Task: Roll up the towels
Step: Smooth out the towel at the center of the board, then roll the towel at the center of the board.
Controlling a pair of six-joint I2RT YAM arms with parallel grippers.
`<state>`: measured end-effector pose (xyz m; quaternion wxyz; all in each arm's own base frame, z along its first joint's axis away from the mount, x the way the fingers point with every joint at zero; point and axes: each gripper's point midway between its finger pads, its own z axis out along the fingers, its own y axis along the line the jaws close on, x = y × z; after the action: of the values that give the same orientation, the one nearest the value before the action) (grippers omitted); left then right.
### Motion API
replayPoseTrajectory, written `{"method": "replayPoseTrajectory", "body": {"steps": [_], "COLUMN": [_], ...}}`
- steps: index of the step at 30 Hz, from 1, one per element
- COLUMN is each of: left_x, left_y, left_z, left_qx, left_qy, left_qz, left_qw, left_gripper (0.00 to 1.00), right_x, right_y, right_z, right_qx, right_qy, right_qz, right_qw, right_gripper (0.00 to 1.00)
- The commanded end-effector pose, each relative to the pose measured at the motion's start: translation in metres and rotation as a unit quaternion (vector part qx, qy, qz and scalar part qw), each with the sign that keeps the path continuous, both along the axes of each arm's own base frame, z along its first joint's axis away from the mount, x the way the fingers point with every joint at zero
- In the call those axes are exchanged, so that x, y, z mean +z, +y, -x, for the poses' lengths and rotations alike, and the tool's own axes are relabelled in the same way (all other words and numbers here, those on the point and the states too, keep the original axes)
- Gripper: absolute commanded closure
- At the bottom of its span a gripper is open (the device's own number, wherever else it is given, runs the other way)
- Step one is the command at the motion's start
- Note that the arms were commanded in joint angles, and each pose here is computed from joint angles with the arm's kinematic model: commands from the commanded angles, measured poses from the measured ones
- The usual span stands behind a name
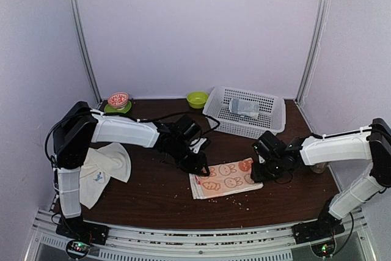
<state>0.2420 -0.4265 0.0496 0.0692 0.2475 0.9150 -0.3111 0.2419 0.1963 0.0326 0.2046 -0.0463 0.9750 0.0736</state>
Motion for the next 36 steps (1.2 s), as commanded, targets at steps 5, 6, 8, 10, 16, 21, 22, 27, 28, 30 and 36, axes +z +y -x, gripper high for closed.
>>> {"method": "replayPoseTrajectory", "body": {"steps": [5, 6, 8, 10, 16, 21, 22, 27, 28, 30, 36], "left_x": [-0.015, -0.015, -0.018, -0.024, -0.039, -0.049, -0.051, -0.055, -0.056, -0.056, -0.057], "left_y": [0.021, 0.024, 0.028, 0.034, 0.046, 0.052, 0.053, 0.056, 0.056, 0.055, 0.048], "left_z": [-0.001, 0.0, 0.0, -0.001, -0.001, 0.001, 0.002, 0.005, 0.005, 0.006, 0.008], "left_qx": [0.004, 0.005, 0.006, 0.011, 0.023, 0.024, 0.024, 0.024, 0.023, 0.023, 0.021], "left_qy": [-0.016, -0.018, -0.021, -0.024, -0.025, -0.021, -0.02, -0.016, -0.015, -0.013, -0.003], "left_qz": [-0.045, -0.048, -0.057, -0.072, -0.102, -0.118, -0.119, -0.122, -0.12, -0.117, -0.099], "left_qw": [0.999, 0.999, 0.998, 0.997, 0.994, 0.993, 0.992, 0.992, 0.992, 0.993, 0.995], "left_gripper": [0.75, 0.75, 0.76, 0.77, 0.81, 0.83, 0.84, 0.86, 0.86, 0.86, 0.87], "right_x": [0.013, 0.011, 0.007, 0.0, -0.011, -0.02, -0.022, -0.014, -0.008, 0.002, 0.023], "right_y": [-0.01, -0.01, -0.009, -0.008, 0.003, 0.008, 0.008, 0.0, -0.002, -0.005, -0.002], "right_z": [-0.014, -0.016, -0.019, -0.021, -0.024, -0.022, -0.021, -0.025, -0.026, -0.029, -0.024], "right_qx": [-0.064, -0.065, -0.067, -0.072, -0.072, -0.068, -0.068, -0.07, -0.068, -0.063, -0.032], "right_qy": [-0.019, -0.015, -0.006, 0.01, 0.026, 0.045, 0.048, 0.029, 0.022, 0.011, 0.002], "right_qz": [-0.109, -0.119, -0.137, -0.156, -0.202, -0.208, -0.206, -0.182, -0.177, -0.161, -0.095], "right_qw": [0.992, 0.991, 0.988, 0.985, 0.976, 0.975, 0.975, 0.98, 0.982, 0.985, 0.995], "right_gripper": [0.48, 0.48, 0.47, 0.47, 0.5, 0.66, 0.72, 0.98, 1.0, 1.0, 1.0]}}
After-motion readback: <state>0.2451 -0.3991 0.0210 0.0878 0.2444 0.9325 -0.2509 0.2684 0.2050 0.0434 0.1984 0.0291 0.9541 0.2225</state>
